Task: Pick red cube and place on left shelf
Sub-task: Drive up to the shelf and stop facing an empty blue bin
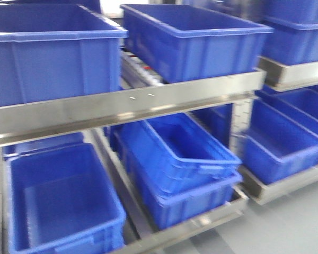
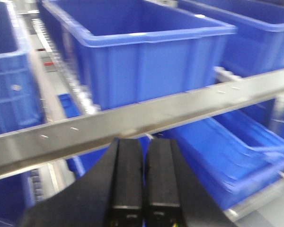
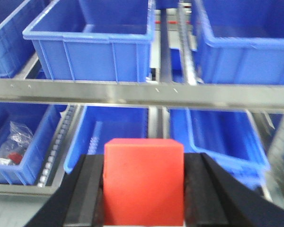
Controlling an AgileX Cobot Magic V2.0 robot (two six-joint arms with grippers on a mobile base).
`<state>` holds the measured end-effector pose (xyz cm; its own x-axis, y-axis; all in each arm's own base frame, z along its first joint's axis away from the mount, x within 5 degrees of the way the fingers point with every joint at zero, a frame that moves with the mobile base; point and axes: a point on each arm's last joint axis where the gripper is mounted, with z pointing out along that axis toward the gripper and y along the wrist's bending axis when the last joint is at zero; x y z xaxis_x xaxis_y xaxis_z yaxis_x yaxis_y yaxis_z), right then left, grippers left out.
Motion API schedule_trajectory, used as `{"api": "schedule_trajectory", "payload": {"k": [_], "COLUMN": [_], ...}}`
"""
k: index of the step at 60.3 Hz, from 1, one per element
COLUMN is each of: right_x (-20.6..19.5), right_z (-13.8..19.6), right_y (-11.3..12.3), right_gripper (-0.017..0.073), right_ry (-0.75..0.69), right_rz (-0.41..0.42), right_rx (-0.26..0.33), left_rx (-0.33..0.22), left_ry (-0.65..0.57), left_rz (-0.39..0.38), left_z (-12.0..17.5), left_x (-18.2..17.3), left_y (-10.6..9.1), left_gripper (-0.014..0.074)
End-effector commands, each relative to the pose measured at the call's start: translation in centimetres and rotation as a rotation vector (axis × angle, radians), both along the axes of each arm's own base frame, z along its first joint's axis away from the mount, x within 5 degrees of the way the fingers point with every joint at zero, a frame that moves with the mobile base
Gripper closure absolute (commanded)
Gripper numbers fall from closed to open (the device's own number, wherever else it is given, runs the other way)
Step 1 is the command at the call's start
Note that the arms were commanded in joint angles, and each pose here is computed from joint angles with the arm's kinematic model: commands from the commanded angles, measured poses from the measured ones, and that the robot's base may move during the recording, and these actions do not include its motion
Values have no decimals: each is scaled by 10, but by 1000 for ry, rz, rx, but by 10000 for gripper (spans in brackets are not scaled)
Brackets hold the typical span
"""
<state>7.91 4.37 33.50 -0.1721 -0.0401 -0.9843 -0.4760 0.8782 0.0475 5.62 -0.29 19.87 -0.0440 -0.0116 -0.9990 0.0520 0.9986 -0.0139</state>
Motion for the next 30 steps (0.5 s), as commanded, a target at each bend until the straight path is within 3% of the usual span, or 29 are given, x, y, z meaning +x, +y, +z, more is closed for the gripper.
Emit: {"api": "schedule_trajectory", "payload": {"k": [1, 30], "right_x": [0, 0], "right_z": [17, 17], "right_y": [0, 0], "right_gripper": [426, 426], "right_ry": [-105, -105], "right_rz": [-1, -1], "right_rx": [37, 37], "left_rx": [-9, -9], "left_ry": [-79, -79], "left_rz": [-5, -5], "left_z": [1, 1], "left_x": [0, 0], "left_y": [0, 0], "left_gripper": [492, 492]}}
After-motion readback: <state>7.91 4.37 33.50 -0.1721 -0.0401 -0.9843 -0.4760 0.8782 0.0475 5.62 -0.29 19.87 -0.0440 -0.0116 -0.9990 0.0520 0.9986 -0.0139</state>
